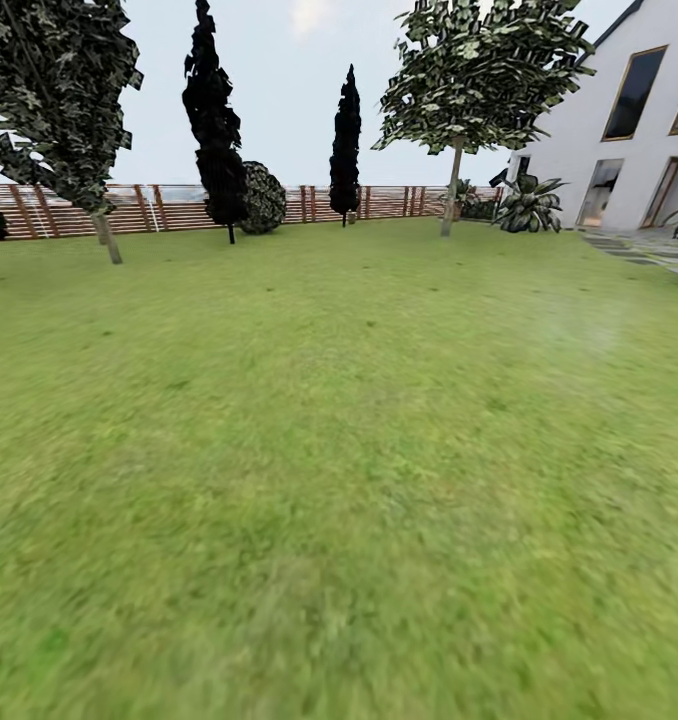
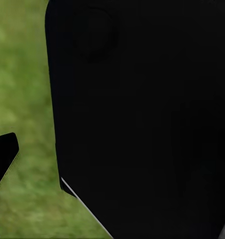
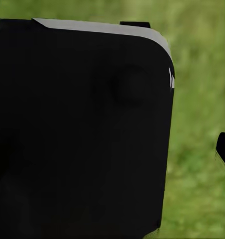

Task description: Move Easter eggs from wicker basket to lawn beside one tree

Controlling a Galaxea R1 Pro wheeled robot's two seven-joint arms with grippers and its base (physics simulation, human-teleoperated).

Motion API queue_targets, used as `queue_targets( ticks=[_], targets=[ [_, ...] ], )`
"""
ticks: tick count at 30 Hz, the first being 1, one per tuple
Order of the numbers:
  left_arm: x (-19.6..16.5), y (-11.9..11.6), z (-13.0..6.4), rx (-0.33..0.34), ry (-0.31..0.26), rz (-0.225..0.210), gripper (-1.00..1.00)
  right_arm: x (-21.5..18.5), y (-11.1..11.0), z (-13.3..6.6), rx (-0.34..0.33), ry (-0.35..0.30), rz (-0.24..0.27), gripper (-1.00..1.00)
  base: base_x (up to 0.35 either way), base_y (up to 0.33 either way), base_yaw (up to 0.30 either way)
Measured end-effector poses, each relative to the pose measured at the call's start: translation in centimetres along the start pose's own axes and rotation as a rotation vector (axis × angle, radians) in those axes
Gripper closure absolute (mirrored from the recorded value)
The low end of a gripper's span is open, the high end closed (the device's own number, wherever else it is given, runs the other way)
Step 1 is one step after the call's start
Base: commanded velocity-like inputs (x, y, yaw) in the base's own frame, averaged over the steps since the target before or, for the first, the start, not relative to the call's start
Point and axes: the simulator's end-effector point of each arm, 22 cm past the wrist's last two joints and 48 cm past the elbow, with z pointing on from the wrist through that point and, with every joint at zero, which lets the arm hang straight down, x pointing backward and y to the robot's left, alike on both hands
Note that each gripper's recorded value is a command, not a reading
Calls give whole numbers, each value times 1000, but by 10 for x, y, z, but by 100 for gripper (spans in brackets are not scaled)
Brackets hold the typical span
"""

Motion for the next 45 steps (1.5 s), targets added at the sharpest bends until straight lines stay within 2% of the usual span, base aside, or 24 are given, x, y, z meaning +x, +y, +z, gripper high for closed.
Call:
queue_targets(
  ticks=[45],
  targets=[
    [0, 0, 0, 0, 0, 0, -100, 2, -2, 0, 2, 7, -3, -100, 338, 0, 0]
  ],
)
